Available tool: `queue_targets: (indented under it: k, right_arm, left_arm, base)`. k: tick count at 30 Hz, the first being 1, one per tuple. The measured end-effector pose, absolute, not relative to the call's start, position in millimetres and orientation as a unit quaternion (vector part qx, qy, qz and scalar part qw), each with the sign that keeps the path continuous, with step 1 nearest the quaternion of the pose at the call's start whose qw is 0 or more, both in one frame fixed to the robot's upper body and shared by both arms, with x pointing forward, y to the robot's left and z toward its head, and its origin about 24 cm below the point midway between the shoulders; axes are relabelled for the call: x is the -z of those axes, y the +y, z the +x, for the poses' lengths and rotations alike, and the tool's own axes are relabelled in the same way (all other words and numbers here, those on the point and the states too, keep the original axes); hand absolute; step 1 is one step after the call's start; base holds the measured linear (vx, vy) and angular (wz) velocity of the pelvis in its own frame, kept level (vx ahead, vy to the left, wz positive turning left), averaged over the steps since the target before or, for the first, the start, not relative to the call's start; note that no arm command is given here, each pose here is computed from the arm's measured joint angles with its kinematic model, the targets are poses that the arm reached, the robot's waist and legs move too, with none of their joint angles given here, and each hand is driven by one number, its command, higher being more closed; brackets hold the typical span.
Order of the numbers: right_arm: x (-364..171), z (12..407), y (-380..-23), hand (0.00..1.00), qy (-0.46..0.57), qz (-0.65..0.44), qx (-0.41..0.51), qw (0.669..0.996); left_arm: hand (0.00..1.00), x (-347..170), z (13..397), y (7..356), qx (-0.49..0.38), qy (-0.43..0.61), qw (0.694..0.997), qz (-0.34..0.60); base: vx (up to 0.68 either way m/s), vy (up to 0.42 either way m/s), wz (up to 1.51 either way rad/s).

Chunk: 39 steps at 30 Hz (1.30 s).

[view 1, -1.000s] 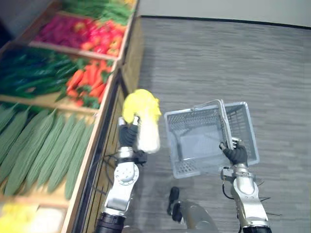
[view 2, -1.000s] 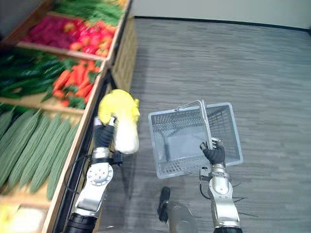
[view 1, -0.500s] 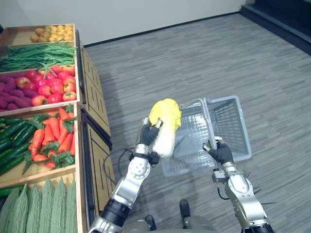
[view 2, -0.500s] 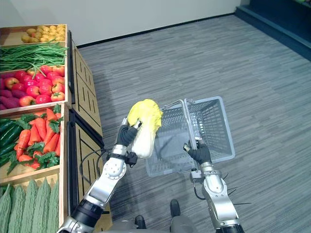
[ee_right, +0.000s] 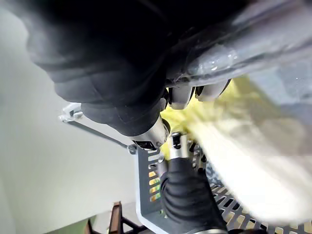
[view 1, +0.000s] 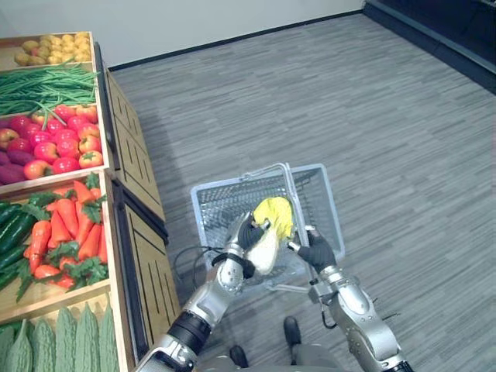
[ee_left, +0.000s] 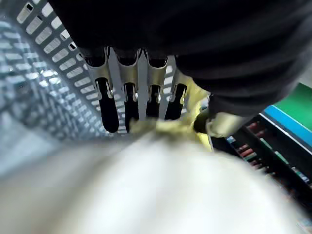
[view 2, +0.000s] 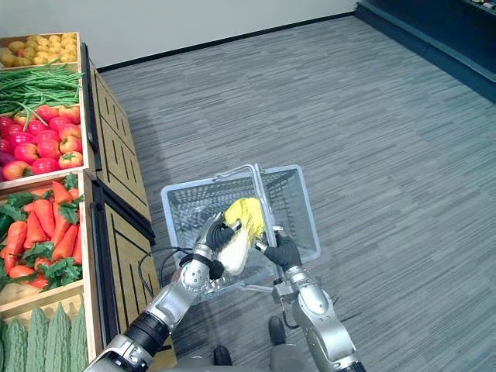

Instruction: Pick vegetable in the basket

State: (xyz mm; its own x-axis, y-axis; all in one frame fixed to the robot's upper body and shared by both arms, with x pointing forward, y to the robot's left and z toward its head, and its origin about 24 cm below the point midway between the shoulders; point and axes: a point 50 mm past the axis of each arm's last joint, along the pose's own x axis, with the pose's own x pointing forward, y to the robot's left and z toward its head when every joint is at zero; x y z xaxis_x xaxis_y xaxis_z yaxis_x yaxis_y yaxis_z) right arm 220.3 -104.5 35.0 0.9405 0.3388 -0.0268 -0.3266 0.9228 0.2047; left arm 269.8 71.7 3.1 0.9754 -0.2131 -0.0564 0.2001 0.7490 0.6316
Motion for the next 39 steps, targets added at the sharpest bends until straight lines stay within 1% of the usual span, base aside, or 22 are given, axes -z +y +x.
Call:
queue_targets:
  k: [8,11,16,18,22,24,26,28,31,35,39]
  right_arm:
    - [-34.5,220.7,-106.4,1.00,0.032,0.091,-0.164,0.982]
    - [-34.2,222.5,-117.4,1.00,0.027,0.070,-0.128,0.989]
    - [-35.7,227.8,-146.3,1.00,0.021,0.004,-0.047,0.999]
    - [-35.9,228.4,-162.5,1.00,0.022,-0.019,-0.002,1.000]
    - [-32.3,221.9,-186.2,1.00,0.032,-0.038,0.060,0.997]
    - [-28.2,215.2,-198.2,1.00,0.042,-0.044,0.091,0.994]
    - [-24.1,209.5,-206.1,1.00,0.052,-0.049,0.112,0.991]
    - [-17.2,198.9,-217.8,1.00,0.070,-0.055,0.143,0.986]
    - [-3.6,188.6,-228.0,1.00,0.104,-0.065,0.168,0.978]
    - [13.5,182.7,-226.6,1.00,0.145,-0.068,0.175,0.971]
    - [18.5,176.7,-225.8,1.00,0.160,-0.064,0.180,0.969]
  left_arm:
    - [0.00,-3.2,263.4,69.6,0.110,-0.010,0.940,0.324]
    - [0.00,-4.2,252.4,71.2,0.107,-0.010,0.947,0.303]
    - [0.00,-11.7,233.7,86.6,0.080,0.005,0.976,0.201]
    - [0.00,-16.3,222.8,101.7,0.046,0.010,0.989,0.141]
    - [0.00,-9.1,205.7,131.9,-0.016,0.046,0.996,0.068]
    - [0.00,-1.7,195.6,155.2,-0.065,0.070,0.995,0.042]
    - [0.00,2.7,188.6,168.8,-0.099,0.083,0.991,0.033]
    - [0.00,9.1,176.3,188.6,-0.154,0.102,0.983,0.017]
    - [0.00,13.6,165.7,204.8,-0.195,0.116,0.974,0.011]
    - [0.00,21.7,155.5,215.0,-0.220,0.138,0.966,0.015]
    - [0.00,20.3,156.4,220.2,-0.227,0.138,0.964,0.029]
  base:
    - [-0.02,-0.008,0.07]
    - [0.00,0.006,0.20]
    - [-0.01,0.003,0.15]
    - [-0.02,0.007,0.23]
    - [-0.01,0.003,0.14]
    - [-0.01,-0.005,0.15]
    - [0.02,-0.004,0.26]
    - [0.04,0.004,0.20]
    - [0.02,0.029,0.23]
    - [0.01,0.047,0.06]
    - [0.15,0.028,0.26]
